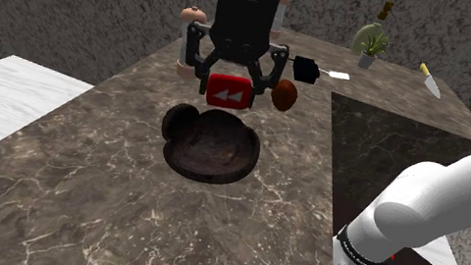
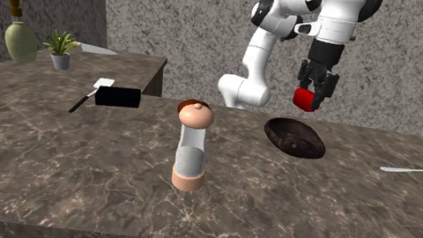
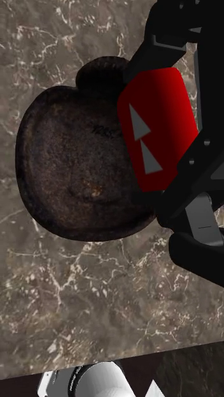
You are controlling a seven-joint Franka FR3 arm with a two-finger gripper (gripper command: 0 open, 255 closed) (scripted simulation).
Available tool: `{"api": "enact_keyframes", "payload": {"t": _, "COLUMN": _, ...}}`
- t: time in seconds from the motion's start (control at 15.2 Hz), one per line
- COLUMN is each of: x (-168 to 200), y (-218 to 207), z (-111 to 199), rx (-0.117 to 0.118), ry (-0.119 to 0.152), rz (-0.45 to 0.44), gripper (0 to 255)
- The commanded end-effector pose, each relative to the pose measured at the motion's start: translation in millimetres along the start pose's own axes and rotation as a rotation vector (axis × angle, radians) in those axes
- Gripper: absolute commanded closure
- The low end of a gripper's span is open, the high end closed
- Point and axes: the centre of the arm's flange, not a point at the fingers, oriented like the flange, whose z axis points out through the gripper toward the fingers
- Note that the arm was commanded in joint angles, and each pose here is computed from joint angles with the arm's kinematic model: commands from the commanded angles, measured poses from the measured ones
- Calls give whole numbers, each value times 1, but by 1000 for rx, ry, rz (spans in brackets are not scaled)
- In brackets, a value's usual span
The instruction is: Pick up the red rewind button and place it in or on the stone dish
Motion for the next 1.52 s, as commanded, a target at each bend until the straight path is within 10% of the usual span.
{"api": "enact_keyframes", "payload": {"t": 0.0, "x": 0, "y": 0, "z": 11, "rx": 0, "ry": 0, "rz": 0, "gripper": 255}}
{"api": "enact_keyframes", "payload": {"t": 0.92, "x": 0, "y": 0, "z": 42, "rx": 0, "ry": 0, "rz": 0, "gripper": 255}}
{"api": "enact_keyframes", "payload": {"t": 0.99, "x": 0, "y": 0, "z": 42, "rx": 0, "ry": 0, "rz": 0, "gripper": 0}}
{"api": "enact_keyframes", "payload": {"t": 1.45, "x": 0, "y": 0, "z": 15, "rx": 0, "ry": 0, "rz": 0, "gripper": 0}}
